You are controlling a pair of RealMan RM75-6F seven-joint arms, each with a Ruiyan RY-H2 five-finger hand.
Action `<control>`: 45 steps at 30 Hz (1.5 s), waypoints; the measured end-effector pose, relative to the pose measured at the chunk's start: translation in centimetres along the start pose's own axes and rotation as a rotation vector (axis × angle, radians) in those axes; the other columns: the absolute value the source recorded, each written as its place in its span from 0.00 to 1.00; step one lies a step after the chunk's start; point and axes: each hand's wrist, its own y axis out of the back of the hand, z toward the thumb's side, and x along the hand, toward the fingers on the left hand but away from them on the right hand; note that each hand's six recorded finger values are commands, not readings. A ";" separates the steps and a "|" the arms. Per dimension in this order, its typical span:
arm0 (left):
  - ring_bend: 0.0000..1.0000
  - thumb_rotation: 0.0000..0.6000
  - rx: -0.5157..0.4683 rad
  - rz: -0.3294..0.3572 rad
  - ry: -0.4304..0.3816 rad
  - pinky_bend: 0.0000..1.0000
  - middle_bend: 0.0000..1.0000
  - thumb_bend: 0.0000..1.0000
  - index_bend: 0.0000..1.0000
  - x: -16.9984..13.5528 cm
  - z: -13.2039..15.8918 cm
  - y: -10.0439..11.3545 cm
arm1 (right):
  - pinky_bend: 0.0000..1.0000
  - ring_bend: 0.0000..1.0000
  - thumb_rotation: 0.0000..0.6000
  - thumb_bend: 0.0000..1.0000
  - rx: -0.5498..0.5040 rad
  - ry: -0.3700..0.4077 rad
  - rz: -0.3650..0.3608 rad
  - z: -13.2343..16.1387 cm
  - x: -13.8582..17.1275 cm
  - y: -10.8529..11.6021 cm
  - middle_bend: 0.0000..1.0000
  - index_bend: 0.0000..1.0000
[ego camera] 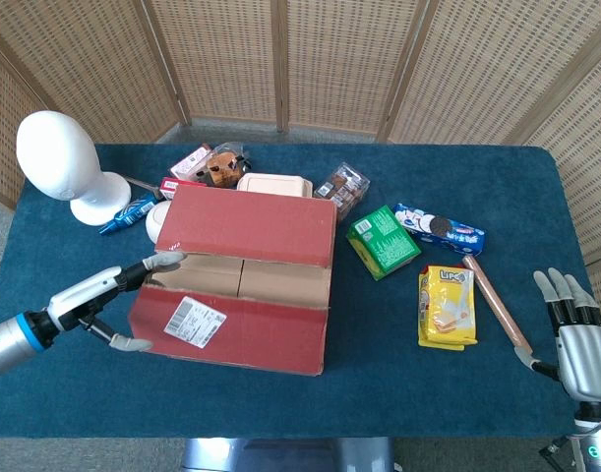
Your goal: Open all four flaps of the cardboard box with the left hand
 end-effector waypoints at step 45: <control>0.13 1.00 0.100 -0.112 -0.039 0.33 0.06 0.00 0.04 -1.4 -2.3 -2.9 | 0.16 0.00 1.00 0.00 0.000 0.000 0.056 0.3 0.0 -0.8 0.00 0.00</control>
